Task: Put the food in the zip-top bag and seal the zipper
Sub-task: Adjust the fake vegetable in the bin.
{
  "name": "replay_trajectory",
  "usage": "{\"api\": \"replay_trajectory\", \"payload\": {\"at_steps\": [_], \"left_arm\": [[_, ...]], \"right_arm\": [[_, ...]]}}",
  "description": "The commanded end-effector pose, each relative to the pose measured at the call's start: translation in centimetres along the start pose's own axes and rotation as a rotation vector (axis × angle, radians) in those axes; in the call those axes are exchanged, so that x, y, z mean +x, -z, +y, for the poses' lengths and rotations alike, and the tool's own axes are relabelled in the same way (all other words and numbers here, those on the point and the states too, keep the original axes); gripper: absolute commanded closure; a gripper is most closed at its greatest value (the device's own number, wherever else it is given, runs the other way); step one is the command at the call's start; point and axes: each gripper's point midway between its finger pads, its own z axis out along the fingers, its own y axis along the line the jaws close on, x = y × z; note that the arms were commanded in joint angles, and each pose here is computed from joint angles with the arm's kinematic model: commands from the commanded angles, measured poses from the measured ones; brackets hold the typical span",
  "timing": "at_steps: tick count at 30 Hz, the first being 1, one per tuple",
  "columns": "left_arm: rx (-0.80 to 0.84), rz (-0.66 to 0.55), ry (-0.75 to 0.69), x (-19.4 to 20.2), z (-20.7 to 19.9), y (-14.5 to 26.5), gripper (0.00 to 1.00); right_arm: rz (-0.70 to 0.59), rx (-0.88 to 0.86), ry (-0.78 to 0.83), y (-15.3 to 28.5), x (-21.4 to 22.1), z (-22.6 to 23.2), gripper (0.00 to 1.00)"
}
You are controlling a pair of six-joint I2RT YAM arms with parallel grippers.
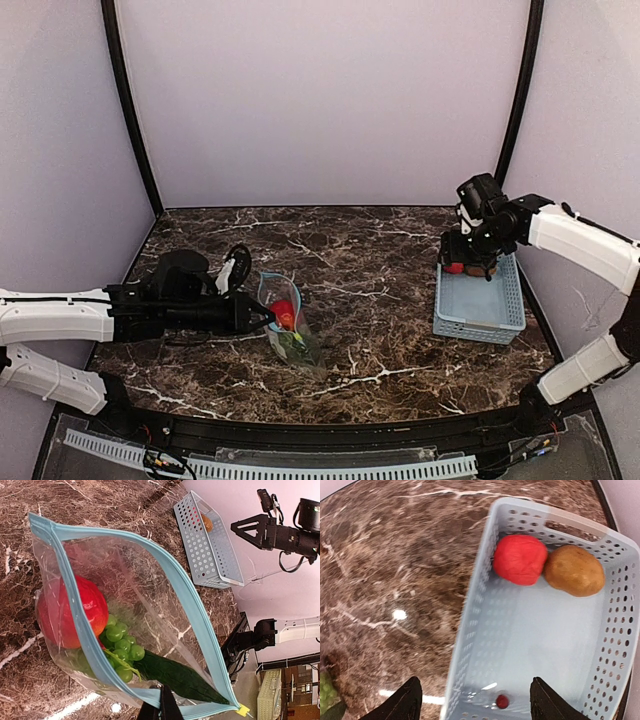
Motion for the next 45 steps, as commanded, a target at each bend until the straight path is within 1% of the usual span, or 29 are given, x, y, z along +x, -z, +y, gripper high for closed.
{"api": "replay_trajectory", "payload": {"at_steps": [1, 5, 9, 13, 17, 19, 20, 24, 28, 30, 32, 37, 40, 42, 45], "left_arm": [[0.035, -0.018, -0.008, -1.0, -1.3, 0.7, 0.99], [0.026, -0.009, -0.014, -1.0, -1.3, 0.9, 0.99], [0.030, -0.017, -0.015, -1.3, -1.4, 1.2, 0.99], [0.014, -0.011, -0.007, -1.0, -0.9, 1.5, 0.99], [0.004, -0.019, 0.003, -0.9, -0.4, 1.6, 0.99], [0.003, -0.018, 0.009, -0.8, -0.3, 1.5, 0.99], [0.002, -0.018, 0.009, -0.8, -0.2, 1.5, 0.99], [0.005, -0.014, 0.010, -0.9, -0.3, 1.3, 0.99], [0.003, -0.015, 0.006, -1.1, -0.3, 1.3, 0.99], [0.002, -0.016, 0.005, -1.1, -0.2, 1.4, 0.99], [0.000, -0.017, 0.006, -1.0, -0.2, 1.5, 0.99], [-0.009, -0.023, 0.009, -0.8, 0.4, 1.5, 0.99], [0.002, -0.020, 0.012, -0.7, 0.4, 1.3, 0.99], [0.012, -0.013, 0.014, -0.7, 0.4, 1.0, 0.99], [0.019, 0.000, 0.014, -0.7, 0.2, 0.5, 0.99]], "right_arm": [[-0.026, 0.032, -0.023, -2.8, -2.1, -4.1, 0.27], [-0.009, 0.051, -0.047, -5.6, -3.4, -7.7, 0.25], [-0.016, 0.035, -0.029, -8.0, -5.0, -10.1, 0.24], [-0.018, 0.060, -0.022, -9.7, -6.5, -12.8, 0.21], [-0.030, 0.066, 0.026, -10.5, -7.7, -13.2, 0.18], [-0.030, 0.086, 0.013, -11.0, -8.2, -14.9, 0.16], [-0.024, 0.071, 0.016, -11.4, -8.2, -14.9, 0.16], [0.003, 0.036, 0.022, -13.0, -8.2, -15.1, 0.15], [0.045, 0.003, 0.012, -14.0, -7.2, -14.7, 0.16], [0.082, -0.021, -0.010, -13.7, -6.3, -14.2, 0.17], [0.104, -0.040, -0.044, -12.5, -5.5, -13.7, 0.18], [0.072, -0.170, -0.070, -7.9, -4.2, -10.5, 0.19], [0.099, -0.227, -0.080, -6.6, -2.6, -9.1, 0.18], [0.106, -0.179, -0.073, -6.7, -1.9, -9.6, 0.18], [0.114, -0.027, -0.093, -7.3, -1.5, -12.1, 0.17]]}}
